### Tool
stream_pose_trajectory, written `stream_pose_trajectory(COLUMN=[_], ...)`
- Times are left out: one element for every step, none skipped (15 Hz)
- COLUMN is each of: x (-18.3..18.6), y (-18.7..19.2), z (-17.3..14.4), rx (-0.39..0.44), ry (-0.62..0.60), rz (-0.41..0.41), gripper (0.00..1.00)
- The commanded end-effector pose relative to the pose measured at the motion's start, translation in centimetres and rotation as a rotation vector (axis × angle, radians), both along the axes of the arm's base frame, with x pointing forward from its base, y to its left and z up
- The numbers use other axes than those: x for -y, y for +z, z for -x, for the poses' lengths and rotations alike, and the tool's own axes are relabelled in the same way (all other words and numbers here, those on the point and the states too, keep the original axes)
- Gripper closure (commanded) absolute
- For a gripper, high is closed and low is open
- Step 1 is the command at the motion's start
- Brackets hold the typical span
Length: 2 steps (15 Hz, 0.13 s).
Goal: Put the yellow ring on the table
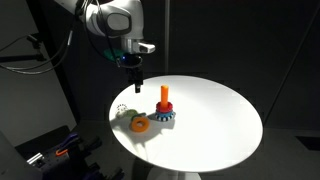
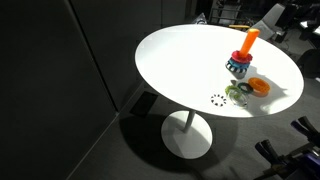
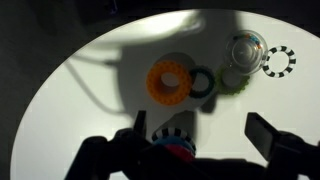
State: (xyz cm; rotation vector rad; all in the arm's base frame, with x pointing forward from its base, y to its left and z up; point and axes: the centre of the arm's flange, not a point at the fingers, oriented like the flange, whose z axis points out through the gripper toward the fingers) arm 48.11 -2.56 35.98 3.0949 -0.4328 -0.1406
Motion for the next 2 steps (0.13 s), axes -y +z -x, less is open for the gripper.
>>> stream_pose_trajectory(x=[0.02,0.05], y=[0.01,0.01], z=[0.00,0.01], rx=[0.000,0.000], ry=[0.000,0.000], rz=[0.000,0.000], gripper=[0.00,0.00])
